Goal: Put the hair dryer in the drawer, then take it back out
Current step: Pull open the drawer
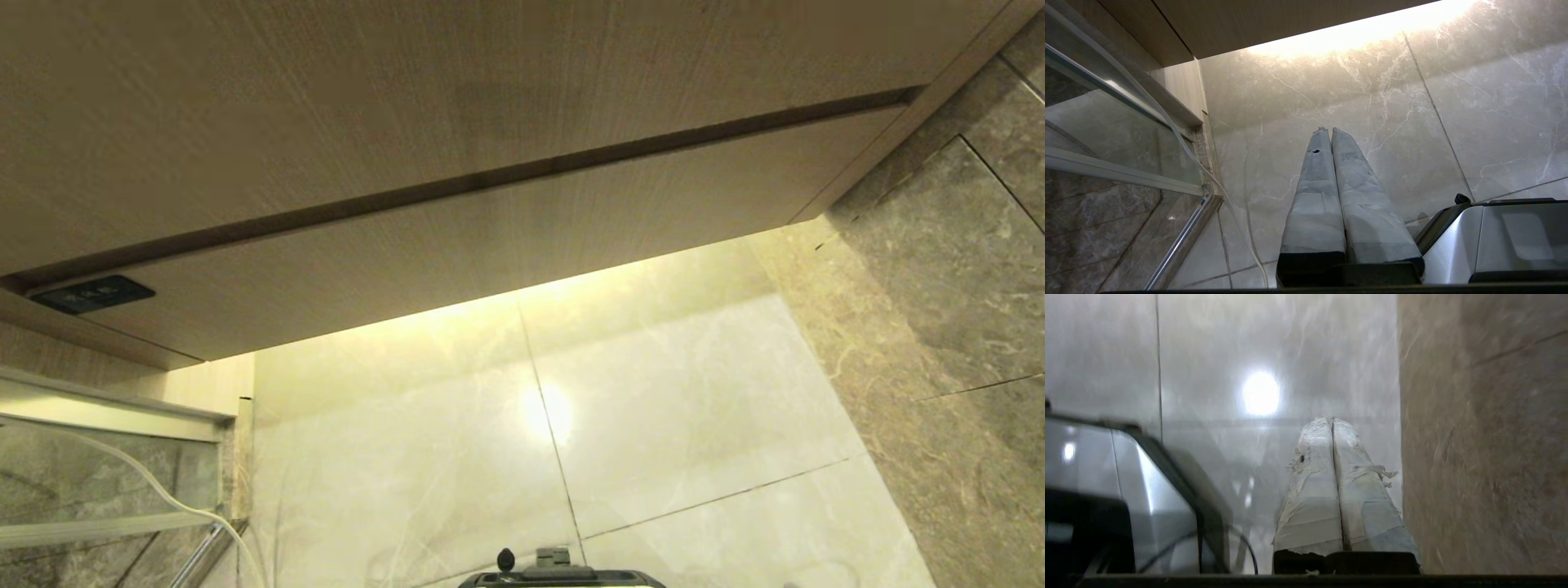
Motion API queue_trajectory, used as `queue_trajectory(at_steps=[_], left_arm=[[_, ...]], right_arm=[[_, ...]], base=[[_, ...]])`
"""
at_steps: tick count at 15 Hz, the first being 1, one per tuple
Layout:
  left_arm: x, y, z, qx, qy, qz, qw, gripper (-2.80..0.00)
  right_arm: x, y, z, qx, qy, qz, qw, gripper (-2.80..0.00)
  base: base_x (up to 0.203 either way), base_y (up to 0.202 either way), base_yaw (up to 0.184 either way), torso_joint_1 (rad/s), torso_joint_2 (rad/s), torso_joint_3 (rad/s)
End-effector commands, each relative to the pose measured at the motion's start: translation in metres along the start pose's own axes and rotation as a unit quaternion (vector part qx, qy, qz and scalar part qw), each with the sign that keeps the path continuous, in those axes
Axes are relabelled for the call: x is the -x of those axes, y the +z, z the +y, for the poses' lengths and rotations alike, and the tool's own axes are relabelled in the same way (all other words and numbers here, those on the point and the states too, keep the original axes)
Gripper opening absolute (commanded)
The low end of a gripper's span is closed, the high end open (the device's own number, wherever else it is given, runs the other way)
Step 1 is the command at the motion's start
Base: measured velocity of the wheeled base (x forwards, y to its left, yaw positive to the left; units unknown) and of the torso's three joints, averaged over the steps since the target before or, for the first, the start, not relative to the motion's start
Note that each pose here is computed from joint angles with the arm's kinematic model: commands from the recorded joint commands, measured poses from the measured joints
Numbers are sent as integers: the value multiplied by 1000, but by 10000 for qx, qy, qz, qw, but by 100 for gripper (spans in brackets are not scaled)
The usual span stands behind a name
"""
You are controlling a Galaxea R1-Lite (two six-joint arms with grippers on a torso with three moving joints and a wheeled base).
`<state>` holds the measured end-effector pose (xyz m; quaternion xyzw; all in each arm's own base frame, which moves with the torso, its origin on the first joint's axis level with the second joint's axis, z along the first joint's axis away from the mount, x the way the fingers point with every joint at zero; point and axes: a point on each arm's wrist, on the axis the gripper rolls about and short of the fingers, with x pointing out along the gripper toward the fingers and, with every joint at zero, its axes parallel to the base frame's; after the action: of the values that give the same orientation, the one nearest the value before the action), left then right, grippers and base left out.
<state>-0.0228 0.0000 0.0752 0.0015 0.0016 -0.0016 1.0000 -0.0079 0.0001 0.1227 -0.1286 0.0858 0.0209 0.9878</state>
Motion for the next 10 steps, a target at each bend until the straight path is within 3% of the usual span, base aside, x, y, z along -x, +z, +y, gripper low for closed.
queue_trajectory(at_steps=[1,4,6,8,10], left_arm=[[0,0,0,0,1,7,10000,-280],[0,0,0,0,1,7,10000,-280],[0,0,0,0,8,7,10000,-280],[0,0,0,0,7,0,10000,-280],[0,0,0,0,1,2,10000,-280]], right_arm=[[16,-29,7,-61,-212,-1164,9930,-280],[11,-41,7,-104,338,-1609,9863,-280],[10,-44,8,-115,315,-1540,9875,-280],[10,-41,7,-161,215,-1924,9810,-280],[9,-43,8,-169,235,-1857,9822,-280]], base=[[0,0,0,0,0,0],[0,0,0,0,0,0],[0,0,0,0,0,0],[0,0,0,0,0,0],[0,0,0,0,0,0]])
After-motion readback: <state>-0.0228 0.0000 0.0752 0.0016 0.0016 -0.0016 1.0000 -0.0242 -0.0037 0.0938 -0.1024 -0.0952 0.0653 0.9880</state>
